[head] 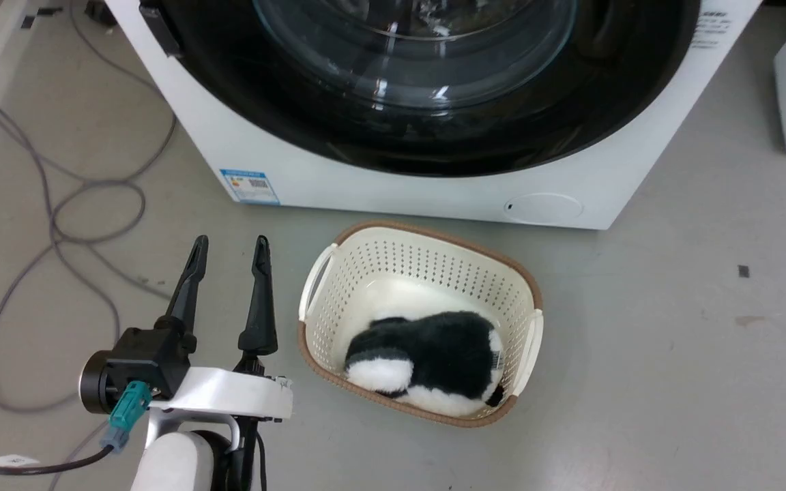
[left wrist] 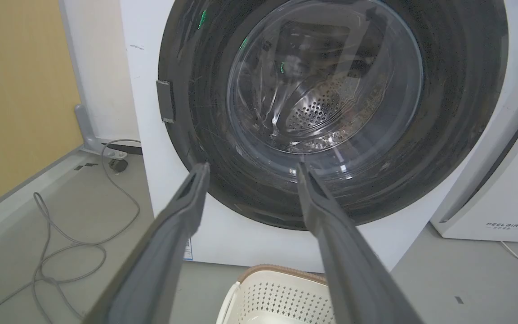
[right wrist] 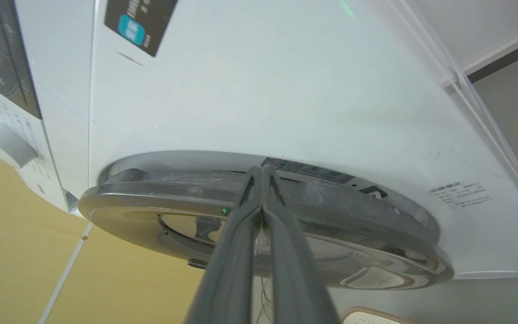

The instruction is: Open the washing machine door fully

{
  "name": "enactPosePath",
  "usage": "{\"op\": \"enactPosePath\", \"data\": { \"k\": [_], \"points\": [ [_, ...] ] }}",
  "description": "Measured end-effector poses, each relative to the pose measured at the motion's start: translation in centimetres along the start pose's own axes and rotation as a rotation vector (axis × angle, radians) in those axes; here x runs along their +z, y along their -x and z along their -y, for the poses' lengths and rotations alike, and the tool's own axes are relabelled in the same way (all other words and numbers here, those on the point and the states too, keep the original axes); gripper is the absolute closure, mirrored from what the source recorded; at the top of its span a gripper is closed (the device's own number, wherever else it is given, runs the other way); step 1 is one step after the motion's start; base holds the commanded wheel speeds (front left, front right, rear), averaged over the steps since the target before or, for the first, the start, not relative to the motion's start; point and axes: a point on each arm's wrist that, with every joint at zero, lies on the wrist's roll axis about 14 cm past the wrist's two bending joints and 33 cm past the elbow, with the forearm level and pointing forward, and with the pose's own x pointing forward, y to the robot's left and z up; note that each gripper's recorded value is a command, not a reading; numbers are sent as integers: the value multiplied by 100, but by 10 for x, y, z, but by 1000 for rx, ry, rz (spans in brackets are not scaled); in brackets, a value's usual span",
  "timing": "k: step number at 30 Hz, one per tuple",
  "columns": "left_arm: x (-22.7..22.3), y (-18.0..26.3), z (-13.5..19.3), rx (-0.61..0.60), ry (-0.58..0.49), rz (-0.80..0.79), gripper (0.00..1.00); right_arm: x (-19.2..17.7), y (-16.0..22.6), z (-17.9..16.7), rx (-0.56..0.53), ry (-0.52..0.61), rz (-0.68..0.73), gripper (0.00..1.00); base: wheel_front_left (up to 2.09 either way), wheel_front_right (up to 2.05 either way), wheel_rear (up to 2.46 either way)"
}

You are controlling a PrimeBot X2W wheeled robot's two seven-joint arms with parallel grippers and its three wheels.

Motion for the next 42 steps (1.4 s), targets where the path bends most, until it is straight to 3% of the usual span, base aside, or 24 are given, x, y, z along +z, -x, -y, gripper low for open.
{"op": "enactPosePath", "data": {
  "k": [7, 18, 34, 42],
  "points": [
    [-6, -3, -5, 14, 2, -4, 0, -21, -13, 18, -63, 50, -138, 100, 0, 0, 0],
    [-19, -17, -7, 19, 26, -9, 0, -43, -45, -1, -54, 65, -283, 100, 0, 0, 0],
    [-14, -16, -2, 6, 31, 0, 0, -59, -32, -8, -68, 90, -409, 100, 0, 0, 0],
    [-6, -13, 4, -9, 27, 17, 0, -110, -17, -36, -10, 62, -540, 100, 0, 0, 0]
  ]
}}
